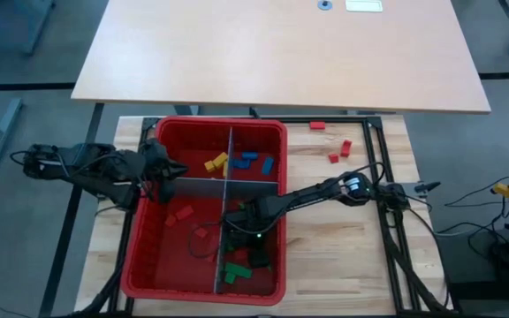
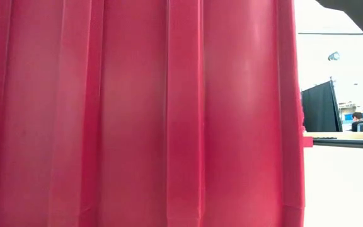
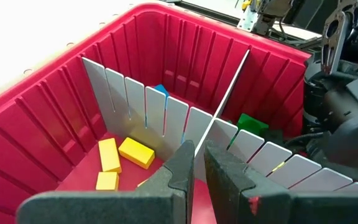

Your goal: Sort blocks

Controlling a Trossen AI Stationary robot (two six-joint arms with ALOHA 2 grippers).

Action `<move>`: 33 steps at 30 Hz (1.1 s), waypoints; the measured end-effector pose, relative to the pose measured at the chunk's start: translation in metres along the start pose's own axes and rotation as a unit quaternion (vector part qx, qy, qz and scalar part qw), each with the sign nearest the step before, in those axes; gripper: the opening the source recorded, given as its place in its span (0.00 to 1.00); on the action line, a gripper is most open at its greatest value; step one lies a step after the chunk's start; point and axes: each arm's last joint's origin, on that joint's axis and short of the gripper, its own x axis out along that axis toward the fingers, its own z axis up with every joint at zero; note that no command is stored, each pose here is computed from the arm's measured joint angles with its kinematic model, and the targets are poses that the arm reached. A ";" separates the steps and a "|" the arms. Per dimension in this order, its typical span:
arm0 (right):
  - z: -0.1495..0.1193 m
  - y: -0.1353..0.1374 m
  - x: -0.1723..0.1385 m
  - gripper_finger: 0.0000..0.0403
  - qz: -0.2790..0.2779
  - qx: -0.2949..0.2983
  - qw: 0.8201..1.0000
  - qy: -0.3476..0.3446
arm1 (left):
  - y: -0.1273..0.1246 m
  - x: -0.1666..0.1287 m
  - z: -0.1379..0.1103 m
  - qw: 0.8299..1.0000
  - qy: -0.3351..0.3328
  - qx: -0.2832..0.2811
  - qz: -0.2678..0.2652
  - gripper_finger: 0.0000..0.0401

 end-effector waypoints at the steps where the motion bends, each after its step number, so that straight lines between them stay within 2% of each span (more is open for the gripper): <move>1: -0.002 -0.001 0.001 0.56 -0.001 0.001 1.000 0.009 | 0.000 0.000 0.000 1.000 0.000 -0.002 0.000 0.06; 15: 0.012 0.001 -0.011 0.60 -0.028 -0.031 0.998 -0.042 | -0.002 0.003 0.000 1.000 0.005 -0.007 0.002 0.06; 22: 0.012 -0.010 0.011 0.59 -0.009 -0.020 0.999 -0.025 | -0.002 0.003 0.000 1.000 0.006 -0.013 0.003 0.06; 33: 0.010 -0.016 0.020 0.59 -0.006 -0.021 1.000 -0.012 | -0.002 0.003 0.000 1.000 0.006 -0.016 0.002 0.06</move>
